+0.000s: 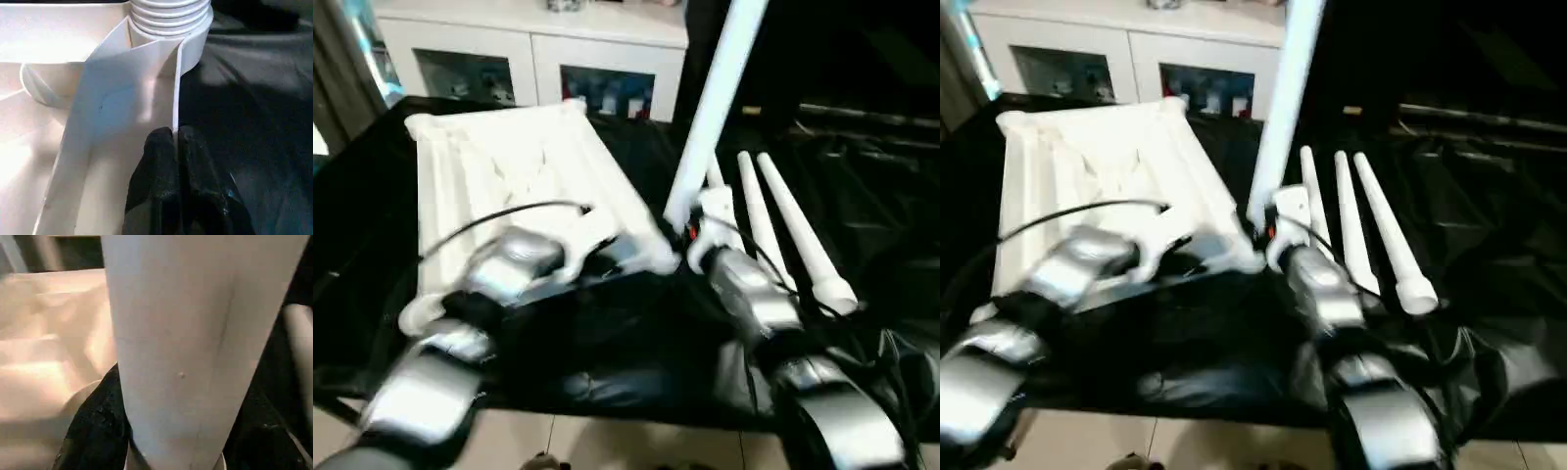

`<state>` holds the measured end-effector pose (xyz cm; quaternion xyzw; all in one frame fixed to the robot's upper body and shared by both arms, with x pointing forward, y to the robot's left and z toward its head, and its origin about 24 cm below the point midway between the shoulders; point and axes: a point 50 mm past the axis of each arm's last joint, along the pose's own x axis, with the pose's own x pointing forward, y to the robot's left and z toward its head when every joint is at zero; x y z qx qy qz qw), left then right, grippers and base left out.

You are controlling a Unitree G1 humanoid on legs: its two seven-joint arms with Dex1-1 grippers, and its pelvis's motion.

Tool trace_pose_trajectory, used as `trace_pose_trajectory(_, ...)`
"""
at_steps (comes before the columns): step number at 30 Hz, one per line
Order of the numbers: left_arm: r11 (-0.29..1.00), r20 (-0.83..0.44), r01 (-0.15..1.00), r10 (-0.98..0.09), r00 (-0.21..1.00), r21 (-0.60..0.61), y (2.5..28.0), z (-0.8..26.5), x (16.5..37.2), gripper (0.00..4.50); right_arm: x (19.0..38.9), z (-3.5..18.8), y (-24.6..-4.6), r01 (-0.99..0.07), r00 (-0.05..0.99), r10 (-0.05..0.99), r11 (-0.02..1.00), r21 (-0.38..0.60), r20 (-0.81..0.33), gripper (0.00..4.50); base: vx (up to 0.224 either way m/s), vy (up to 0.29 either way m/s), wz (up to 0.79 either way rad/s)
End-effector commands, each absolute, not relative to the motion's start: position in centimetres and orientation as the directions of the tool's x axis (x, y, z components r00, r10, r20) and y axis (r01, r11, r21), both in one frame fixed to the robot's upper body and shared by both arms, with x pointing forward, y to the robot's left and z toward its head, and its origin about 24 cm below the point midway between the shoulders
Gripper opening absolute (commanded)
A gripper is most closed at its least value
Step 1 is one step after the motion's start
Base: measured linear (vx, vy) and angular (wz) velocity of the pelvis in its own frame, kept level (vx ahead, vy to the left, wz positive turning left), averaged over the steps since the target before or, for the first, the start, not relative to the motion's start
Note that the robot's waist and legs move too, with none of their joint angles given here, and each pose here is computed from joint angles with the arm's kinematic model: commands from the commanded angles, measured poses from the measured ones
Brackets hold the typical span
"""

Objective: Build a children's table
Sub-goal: Insert table leg to table base

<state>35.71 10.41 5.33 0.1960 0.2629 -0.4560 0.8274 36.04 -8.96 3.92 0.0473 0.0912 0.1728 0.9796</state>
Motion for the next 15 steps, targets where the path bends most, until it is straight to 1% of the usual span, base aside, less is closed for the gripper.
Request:
trace_pose_trajectory(1, 0.600, -0.558, 0.782, -0.596, 0.577, 0.169, 10.4, 7.4, 37.2, 0.00, 33.0, -2.0, -8.8, -0.274, 0.845, 0.305, 0.952, 0.135, -0.440, 1.91, 0.000, 0.000, 0.00)
trace_pose_trajectory(3, 0.611, -0.562, 0.772, -0.583, 0.587, 0.173, 9.9, 7.2, 37.2, 0.00, 32.9, -2.0, -7.9, -0.277, 0.839, 0.312, 0.950, 0.143, -0.446, 1.91, 0.000, 0.000, 0.00)
trace_pose_trajectory(6, 0.620, -0.568, 0.765, -0.570, 0.593, 0.176, 9.6, 7.1, 37.1, 0.00, 32.8, -2.0, -7.4, -0.291, 0.837, 0.318, 0.948, 0.130, -0.446, 1.91, 0.000, 0.000, 0.00)
trace_pose_trajectory(10, 0.634, -0.573, 0.753, -0.557, 0.601, 0.174, 9.5, 7.0, 37.2, 0.00, 32.8, -2.0, -7.1, -0.275, 0.839, 0.305, 0.952, 0.133, -0.451, 1.91, -0.015, 0.000, -0.01)
trace_pose_trajectory(12, 0.643, -0.576, 0.746, -0.549, 0.606, 0.173, 9.7, 7.0, 37.2, 0.00, 32.9, -1.9, -7.0, -0.255, 0.842, 0.293, 0.956, 0.144, -0.453, 1.91, -0.051, -0.076, 0.21)
trace_pose_trajectory(13, 0.644, -0.577, 0.745, -0.547, 0.607, 0.173, 9.7, 7.0, 37.2, 0.00, 33.0, -1.9, -7.0, -0.252, 0.843, 0.290, 0.957, 0.143, -0.453, 1.91, 0.107, -0.144, 0.24)
trace_pose_trajectory(15, 0.640, -0.576, 0.750, -0.553, 0.602, 0.169, 9.8, 7.1, 37.2, 0.00, 33.1, -1.8, -7.0, -0.251, 0.844, 0.288, 0.958, 0.140, -0.453, 1.91, 0.184, -0.066, -0.34)
